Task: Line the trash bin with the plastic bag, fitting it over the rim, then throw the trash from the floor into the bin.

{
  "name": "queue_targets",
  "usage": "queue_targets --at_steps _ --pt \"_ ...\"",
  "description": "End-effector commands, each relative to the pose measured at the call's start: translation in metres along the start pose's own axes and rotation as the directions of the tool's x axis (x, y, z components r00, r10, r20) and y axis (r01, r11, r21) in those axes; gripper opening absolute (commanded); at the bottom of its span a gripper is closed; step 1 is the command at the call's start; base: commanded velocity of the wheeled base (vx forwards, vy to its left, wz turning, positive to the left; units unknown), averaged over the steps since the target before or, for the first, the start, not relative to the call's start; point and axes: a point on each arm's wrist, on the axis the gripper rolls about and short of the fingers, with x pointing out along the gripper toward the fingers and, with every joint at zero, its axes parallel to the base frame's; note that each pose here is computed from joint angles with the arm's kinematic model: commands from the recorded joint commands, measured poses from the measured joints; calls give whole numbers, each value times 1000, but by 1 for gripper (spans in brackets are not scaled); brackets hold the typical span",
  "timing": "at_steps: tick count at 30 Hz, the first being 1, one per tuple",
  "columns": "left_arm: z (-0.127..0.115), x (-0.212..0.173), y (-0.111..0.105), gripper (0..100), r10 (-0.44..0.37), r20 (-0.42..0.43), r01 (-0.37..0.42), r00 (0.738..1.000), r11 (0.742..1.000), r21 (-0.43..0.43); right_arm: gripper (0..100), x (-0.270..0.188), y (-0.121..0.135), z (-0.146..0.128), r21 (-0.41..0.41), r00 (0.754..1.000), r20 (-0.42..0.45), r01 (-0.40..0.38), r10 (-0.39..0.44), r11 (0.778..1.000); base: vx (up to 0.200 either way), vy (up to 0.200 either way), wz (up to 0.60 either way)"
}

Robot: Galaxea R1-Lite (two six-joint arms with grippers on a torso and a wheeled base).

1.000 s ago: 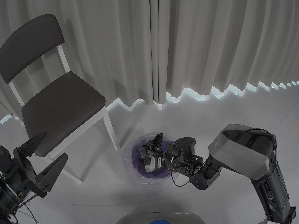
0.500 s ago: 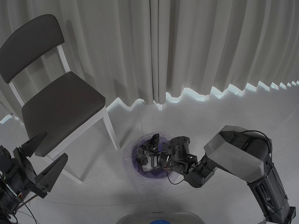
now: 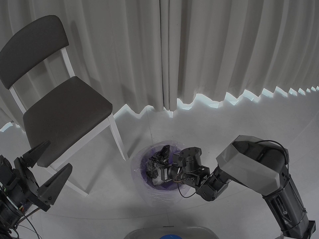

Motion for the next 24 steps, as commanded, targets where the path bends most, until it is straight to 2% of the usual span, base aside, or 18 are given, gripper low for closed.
queue_targets --at_steps 1,14,19,24 --pt "-4 -2 0 100 1 -16 -1 1000 1000 -4 100 0 -2 1 2 1000 4 3 -3 1000 0 0 0" --pt "-4 -3 0 100 3 -15 -3 1000 1000 -3 100 -4 -7 8 7 1000 16 11 -11 1000 0 0 0" --pt "-4 -2 0 100 1 -16 -1 1000 1000 -4 100 -26 4 32 1 999 40 4 -4 1000 0 0 0" --pt "-5 -2 0 100 2 -22 -2 1000 1000 -5 100 -69 23 66 -28 997 76 -21 23 999 0 0 0"
